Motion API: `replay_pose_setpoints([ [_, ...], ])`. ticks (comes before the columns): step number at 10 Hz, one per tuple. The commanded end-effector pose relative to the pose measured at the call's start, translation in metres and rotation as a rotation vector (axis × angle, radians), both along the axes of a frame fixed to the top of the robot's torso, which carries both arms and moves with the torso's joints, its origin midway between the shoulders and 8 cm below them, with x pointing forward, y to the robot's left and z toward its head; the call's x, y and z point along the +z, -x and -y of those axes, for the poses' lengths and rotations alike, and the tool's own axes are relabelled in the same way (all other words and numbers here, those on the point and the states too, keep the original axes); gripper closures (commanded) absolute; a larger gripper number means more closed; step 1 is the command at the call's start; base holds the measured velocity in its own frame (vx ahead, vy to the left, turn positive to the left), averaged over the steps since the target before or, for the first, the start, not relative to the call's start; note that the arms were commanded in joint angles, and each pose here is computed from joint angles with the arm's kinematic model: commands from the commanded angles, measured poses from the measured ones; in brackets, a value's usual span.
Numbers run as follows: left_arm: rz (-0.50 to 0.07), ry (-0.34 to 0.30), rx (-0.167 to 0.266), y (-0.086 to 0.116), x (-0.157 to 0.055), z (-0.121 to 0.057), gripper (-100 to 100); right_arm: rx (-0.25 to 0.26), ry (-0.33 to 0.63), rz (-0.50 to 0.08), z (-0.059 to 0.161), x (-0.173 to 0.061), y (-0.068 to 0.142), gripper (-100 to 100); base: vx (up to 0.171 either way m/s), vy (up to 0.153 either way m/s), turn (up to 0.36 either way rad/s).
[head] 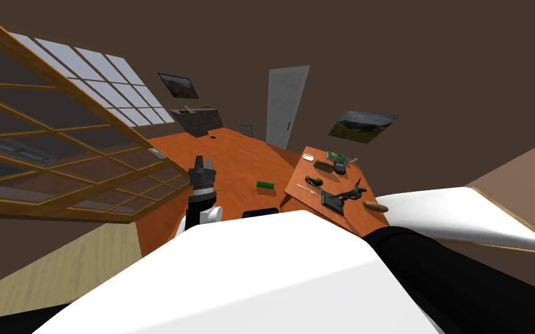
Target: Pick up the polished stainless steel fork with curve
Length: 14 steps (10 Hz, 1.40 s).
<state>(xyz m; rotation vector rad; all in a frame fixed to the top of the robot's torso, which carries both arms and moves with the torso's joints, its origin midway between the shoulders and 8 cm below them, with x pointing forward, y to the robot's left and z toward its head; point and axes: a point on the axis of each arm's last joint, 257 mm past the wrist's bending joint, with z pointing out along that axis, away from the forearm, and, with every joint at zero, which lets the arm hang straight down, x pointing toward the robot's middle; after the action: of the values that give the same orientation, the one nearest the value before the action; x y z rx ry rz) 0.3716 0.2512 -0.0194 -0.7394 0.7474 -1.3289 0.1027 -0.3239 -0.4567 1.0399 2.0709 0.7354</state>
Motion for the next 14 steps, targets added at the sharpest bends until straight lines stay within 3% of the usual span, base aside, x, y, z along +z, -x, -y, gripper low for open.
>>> replay_pose_setpoints([
  [1,0.000,0.000,0.000,0.000,0.000,0.000,0,0.015,0.017,-0.050,0.002,-0.014,0.021,-100,0.035,-0.010,0.259],
  [2,0.000,0.000,0.000,0.000,0.000,0.000,0,0.054,0.037,-0.114,0.004,-0.026,0.046,-100,0.043,-0.008,0.452],
  [3,0.000,0.000,0.000,0.000,0.000,0.000,0,0.050,0.045,-0.130,0.009,-0.030,0.052,-100,0.036,-0.018,0.206],
  [4,0.000,0.000,0.000,0.000,0.000,0.000,0,0.091,0.068,-0.195,0.013,-0.041,0.078,-100,0.039,-0.011,0.354],
  [5,0.000,0.000,0.000,0.000,0.000,0.000,0,0.088,0.074,-0.208,0.016,-0.044,0.084,-100,0.037,-0.020,0.232],
  [7,0.000,0.000,0.000,0.000,0.000,0.000,0,0.170,0.130,-0.346,0.032,-0.061,0.142,-100,0.061,-0.025,0.419],
  [8,0.000,0.000,0.000,0.000,0.000,0.000,0,0.171,0.139,-0.358,0.037,-0.063,0.147,-100,0.049,-0.035,0.318],
  [10,0.000,0.000,0.000,0.000,0.000,0.000,0,0.260,0.199,-0.487,0.060,-0.070,0.202,-100,0.034,-0.038,0.433],
  [11,0.000,0.000,0.000,0.000,0.000,0.000,0,0.259,0.206,-0.498,0.064,-0.071,0.207,-100,0.030,-0.046,0.332],
  [14,0.000,0.000,0.000,0.000,0.000,0.000,0,0.392,0.304,-0.675,0.109,-0.068,0.281,-100,0.030,-0.068,0.448],
])
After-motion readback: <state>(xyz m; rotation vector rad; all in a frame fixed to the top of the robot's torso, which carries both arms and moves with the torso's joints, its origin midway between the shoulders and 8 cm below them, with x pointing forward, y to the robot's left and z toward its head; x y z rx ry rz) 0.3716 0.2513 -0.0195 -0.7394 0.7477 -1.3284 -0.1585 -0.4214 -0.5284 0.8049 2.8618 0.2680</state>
